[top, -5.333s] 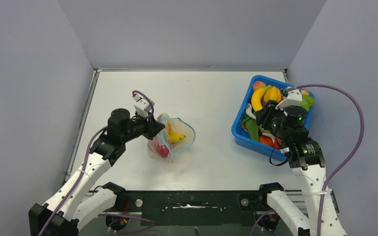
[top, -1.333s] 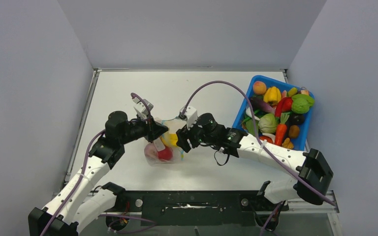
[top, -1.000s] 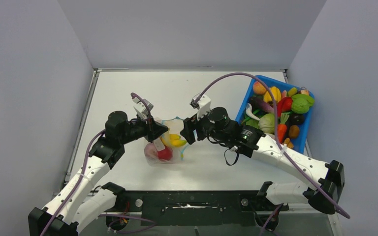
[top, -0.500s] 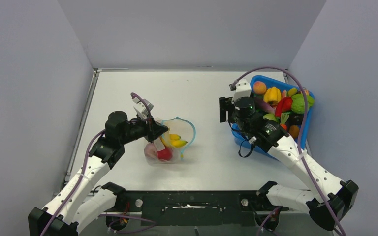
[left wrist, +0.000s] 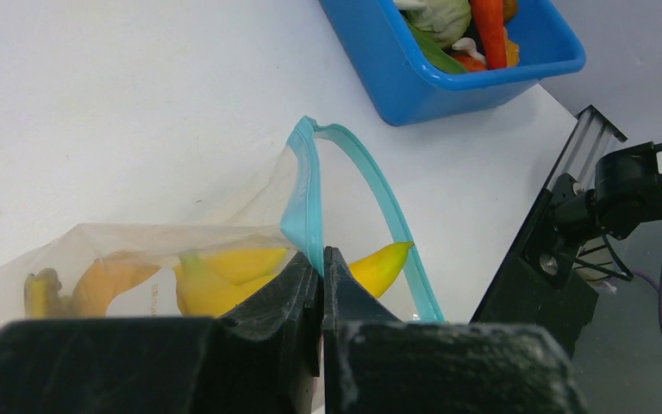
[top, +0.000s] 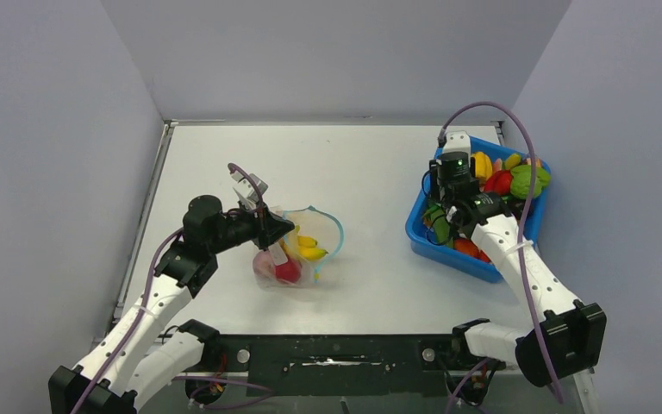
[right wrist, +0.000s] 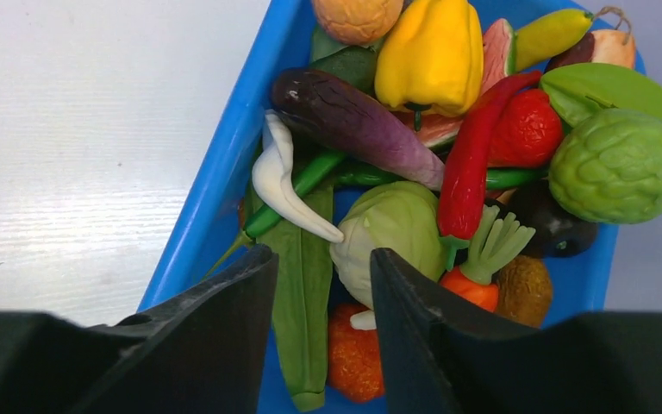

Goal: Place the food in the zip-top bag and seal the zipper
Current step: Pick up the fake fruit from the bin.

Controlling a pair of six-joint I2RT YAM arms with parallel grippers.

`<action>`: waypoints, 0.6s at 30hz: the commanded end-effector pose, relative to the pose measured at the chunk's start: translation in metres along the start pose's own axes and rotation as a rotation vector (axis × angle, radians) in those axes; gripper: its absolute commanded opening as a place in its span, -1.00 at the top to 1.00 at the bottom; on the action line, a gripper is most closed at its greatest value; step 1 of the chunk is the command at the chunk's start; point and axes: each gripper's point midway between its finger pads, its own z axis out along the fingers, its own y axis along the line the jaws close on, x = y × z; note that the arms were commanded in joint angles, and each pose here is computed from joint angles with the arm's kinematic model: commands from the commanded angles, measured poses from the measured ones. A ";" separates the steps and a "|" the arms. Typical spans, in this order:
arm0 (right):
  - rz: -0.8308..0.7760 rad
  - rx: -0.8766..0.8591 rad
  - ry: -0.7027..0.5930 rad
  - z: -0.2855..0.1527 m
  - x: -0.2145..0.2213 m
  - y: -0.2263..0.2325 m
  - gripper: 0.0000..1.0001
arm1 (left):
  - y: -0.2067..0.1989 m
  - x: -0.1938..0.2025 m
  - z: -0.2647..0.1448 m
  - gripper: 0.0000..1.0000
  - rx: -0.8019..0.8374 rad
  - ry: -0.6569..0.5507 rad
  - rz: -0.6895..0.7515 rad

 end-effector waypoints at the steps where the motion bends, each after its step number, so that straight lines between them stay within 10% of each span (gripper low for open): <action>1: 0.020 -0.077 -0.034 0.008 -0.011 0.000 0.14 | -0.012 -0.028 -0.004 1.00 0.040 -0.095 0.071; 18: -0.059 -0.149 0.113 0.073 0.033 0.018 0.17 | -0.011 -0.026 -0.003 1.00 0.044 -0.085 0.068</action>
